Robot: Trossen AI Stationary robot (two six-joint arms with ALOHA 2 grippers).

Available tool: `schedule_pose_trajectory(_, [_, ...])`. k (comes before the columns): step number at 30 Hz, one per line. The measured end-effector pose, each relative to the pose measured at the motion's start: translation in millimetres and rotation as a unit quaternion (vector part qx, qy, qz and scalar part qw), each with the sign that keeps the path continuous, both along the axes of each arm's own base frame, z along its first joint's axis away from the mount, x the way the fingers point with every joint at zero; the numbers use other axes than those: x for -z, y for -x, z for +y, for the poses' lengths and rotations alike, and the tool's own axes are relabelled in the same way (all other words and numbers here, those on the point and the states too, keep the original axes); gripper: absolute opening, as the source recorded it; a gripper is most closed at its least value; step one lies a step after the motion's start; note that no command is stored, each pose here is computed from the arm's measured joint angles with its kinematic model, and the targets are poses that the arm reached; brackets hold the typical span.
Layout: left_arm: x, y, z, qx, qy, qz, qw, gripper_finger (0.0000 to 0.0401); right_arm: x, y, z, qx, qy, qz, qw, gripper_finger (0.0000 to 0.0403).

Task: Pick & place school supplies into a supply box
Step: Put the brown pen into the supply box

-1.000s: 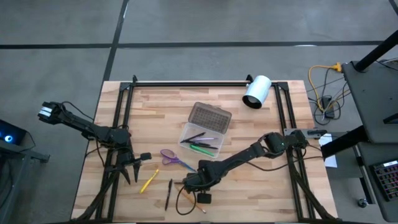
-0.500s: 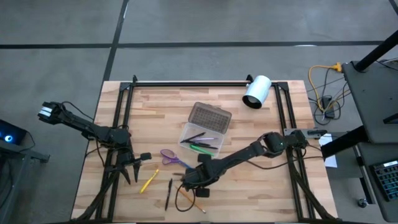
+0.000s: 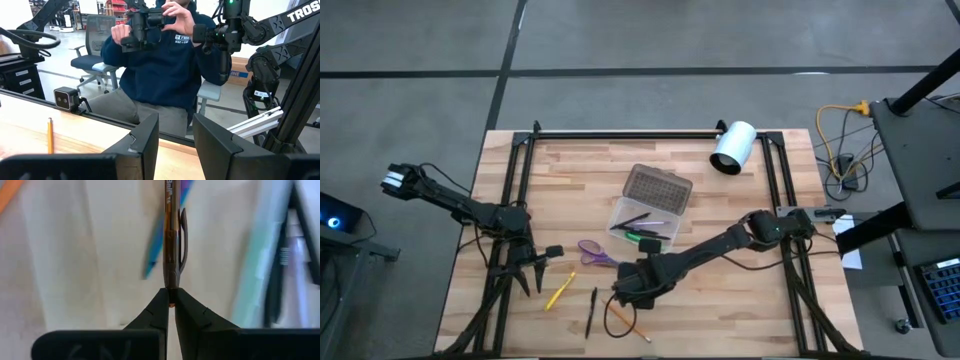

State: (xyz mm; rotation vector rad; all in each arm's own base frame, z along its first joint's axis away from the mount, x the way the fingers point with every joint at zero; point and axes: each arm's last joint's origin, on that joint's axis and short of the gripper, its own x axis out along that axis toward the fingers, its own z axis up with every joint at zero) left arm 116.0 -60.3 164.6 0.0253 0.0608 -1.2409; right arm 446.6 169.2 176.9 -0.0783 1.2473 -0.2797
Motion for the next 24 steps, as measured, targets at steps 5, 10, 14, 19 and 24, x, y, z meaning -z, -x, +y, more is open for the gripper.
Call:
schedule_pose_trajectory(5, [0.0,0.0,0.0,0.000,0.000,0.000,1.000,0.0105,-6.7,4.6,-5.0,0.030,0.051,-0.009,0.998,0.0009])
schedule_pose_trajectory(10, [0.0,0.0,0.0,0.000,0.000,0.000,1.000,0.0105,-8.2,8.5,-11.9,0.058,0.096,-0.007,0.994,0.0009])
schedule_pose_trajectory(14, [0.0,0.0,0.0,0.000,0.000,0.000,1.000,0.0105,-8.2,9.2,-19.8,0.083,0.104,-0.001,0.991,0.0009])
schedule_pose_trajectory(19, [0.0,0.0,0.0,0.000,0.000,0.000,1.000,0.0105,-9.2,11.9,-29.3,0.114,0.138,0.002,0.984,0.0009])
schedule_pose_trajectory(24, [0.0,0.0,0.0,0.000,0.000,0.000,1.000,0.0105,-9.7,17.1,-37.4,0.146,0.161,0.017,0.976,0.0009])
